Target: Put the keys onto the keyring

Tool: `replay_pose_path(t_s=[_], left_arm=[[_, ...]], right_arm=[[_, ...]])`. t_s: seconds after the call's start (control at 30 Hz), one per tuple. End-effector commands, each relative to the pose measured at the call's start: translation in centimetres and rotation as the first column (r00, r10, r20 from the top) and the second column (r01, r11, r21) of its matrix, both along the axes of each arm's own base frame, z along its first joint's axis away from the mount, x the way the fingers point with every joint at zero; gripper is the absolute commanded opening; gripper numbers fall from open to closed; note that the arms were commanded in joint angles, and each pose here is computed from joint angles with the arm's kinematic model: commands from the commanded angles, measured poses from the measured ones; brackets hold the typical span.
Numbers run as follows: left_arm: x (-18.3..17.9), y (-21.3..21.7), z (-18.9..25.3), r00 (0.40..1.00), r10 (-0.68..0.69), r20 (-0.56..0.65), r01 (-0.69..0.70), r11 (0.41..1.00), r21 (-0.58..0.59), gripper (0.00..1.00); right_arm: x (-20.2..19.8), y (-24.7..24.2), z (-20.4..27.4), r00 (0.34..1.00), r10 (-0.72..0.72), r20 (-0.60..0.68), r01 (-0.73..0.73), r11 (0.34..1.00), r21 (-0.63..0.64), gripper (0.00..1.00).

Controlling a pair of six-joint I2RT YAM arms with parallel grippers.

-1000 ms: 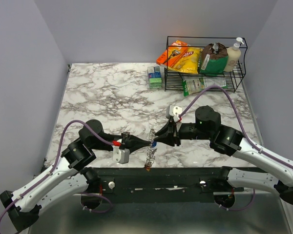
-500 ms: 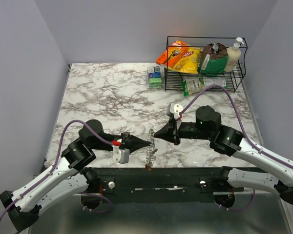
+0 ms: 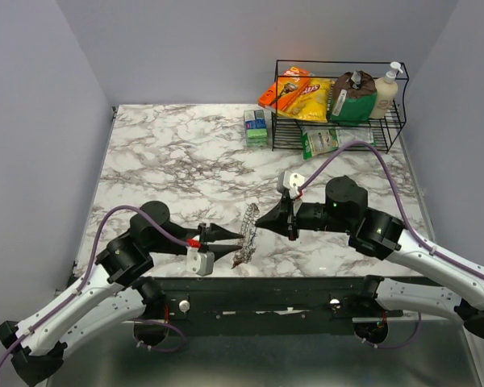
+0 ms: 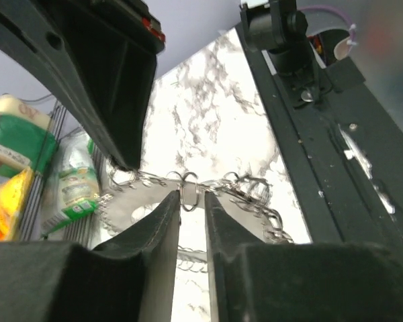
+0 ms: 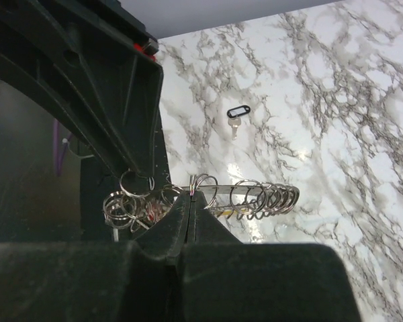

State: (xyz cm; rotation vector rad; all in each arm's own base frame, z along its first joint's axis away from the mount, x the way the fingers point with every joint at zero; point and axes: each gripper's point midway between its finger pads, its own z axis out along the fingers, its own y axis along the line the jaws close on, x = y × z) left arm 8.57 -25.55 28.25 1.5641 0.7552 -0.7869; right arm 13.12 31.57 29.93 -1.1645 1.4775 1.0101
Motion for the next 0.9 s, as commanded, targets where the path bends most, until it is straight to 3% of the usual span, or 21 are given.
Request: replay_pose_path(t_s=[0.0, 0.13, 0.2, 0.27, 0.37, 0.6, 0.7, 0.8, 0.87], left_arm=[[0.5, 1.2, -1.2, 0.997, 0.075, -0.005, -0.074, 0.995, 0.063, 0.49], [0.8, 1.5, -0.8, 0.994, 0.112, -0.009, -0.112, 0.993, 0.044, 0.78], [1.2, 1.5, 0.0, 0.990, 0.142, -0.026, -0.141, 0.990, 0.011, 0.99], [1.9, 1.2, 1.2, 0.984, 0.173, -0.040, -0.175, 0.984, -0.042, 0.99], [3.2, 0.9, 3.0, 0.957, 0.248, -0.153, -0.265, 0.959, -0.097, 0.99], [5.7, -0.3, 4.2, 0.855, 0.358, -0.375, -0.387, 0.922, -0.001, 0.99], [6.0, -0.7, 4.8, 0.822, 0.373, -0.432, -0.397, 0.917, 0.037, 0.99], [5.1, -1.2, 5.6, 0.836, 0.316, -0.448, -0.341, 0.940, 0.027, 0.98], [4.8, -1.3, 5.9, 0.845, 0.287, -0.451, -0.318, 0.948, 0.007, 0.89]], right_arm=[[0.3, -0.3, 2.1, 0.998, -0.021, 0.051, 0.018, 0.999, 0.051, 0.01], [0.1, -0.2, 2.2, 0.999, -0.009, 0.052, 0.007, 0.999, 0.049, 0.01], [0.0, -0.2, 2.4, 0.998, -0.001, 0.055, -0.001, 0.999, 0.050, 0.01], [-0.1, -0.1, 2.3, 0.999, 0.007, 0.053, -0.009, 0.999, 0.047, 0.01], [-0.3, -0.1, 2.4, 0.998, 0.022, 0.064, -0.024, 0.999, 0.038, 0.01], [-0.3, -0.7, 2.6, 0.996, 0.019, 0.088, -0.022, 0.999, 0.025, 0.01], [-0.4, -0.7, 2.7, 0.996, 0.025, 0.087, -0.027, 0.999, 0.026, 0.01], [-0.6, -0.7, 2.7, 0.996, 0.050, 0.072, -0.052, 0.998, 0.026, 0.01], [-0.4, -0.7, 2.4, 0.997, 0.058, 0.056, -0.059, 0.998, 0.021, 0.01]])
